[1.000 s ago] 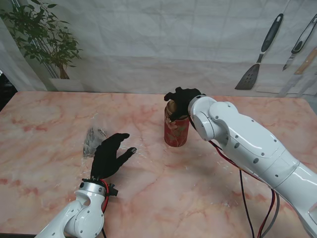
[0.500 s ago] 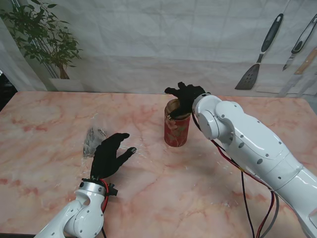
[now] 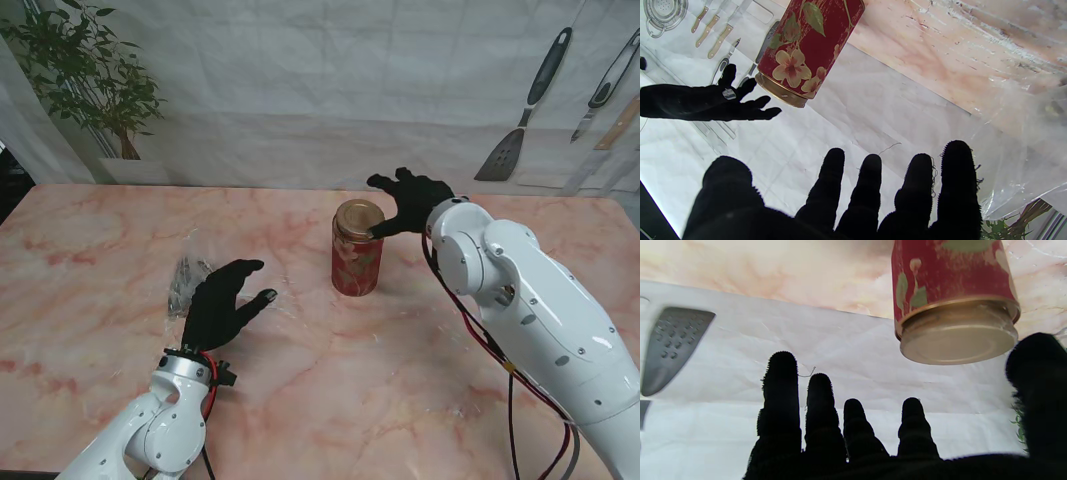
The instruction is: Insert tea bags into the tea bag box
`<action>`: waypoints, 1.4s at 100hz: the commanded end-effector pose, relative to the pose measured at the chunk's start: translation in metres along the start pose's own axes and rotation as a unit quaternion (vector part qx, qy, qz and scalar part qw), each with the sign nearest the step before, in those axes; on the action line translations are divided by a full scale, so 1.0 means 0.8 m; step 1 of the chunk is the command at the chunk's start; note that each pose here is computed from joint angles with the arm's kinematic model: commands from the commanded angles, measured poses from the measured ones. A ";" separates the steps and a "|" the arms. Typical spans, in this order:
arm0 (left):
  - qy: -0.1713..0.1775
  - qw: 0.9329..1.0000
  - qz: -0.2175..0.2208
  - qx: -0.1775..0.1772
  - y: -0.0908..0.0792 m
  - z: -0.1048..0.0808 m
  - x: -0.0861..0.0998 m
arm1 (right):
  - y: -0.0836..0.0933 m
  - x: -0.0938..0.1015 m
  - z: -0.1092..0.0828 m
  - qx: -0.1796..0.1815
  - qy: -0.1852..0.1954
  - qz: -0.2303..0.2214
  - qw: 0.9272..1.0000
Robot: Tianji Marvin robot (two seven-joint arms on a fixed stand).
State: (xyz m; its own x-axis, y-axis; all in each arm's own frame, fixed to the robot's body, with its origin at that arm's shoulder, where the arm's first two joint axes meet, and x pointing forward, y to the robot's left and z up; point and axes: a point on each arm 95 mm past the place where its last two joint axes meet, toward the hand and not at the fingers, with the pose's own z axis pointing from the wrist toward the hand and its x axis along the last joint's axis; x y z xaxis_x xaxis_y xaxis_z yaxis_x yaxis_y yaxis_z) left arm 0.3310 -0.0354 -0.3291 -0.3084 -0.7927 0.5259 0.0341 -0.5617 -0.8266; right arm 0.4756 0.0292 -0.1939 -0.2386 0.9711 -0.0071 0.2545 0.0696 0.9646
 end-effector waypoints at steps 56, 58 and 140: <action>0.033 0.999 0.010 -0.005 -0.011 0.024 0.005 | -0.062 -0.045 -0.070 0.004 -0.017 0.091 0.996; 0.034 0.999 0.010 -0.005 -0.011 0.026 0.006 | -0.065 -0.045 -0.072 -0.002 -0.018 0.095 0.995; 0.050 0.999 -0.005 -0.014 0.001 0.030 -0.004 | -0.194 -0.066 -0.138 -0.032 -0.004 0.215 0.976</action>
State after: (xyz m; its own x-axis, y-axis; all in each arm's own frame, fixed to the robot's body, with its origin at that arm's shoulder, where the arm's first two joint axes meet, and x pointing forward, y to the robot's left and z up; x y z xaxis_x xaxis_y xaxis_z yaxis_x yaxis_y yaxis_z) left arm 0.3556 -0.0373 -0.3230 -0.4014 -0.7645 0.5044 0.0216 -0.5584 -0.8293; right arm 0.3519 -0.0574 -0.3002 -0.1232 0.9091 0.3979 0.2295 -0.3640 0.9027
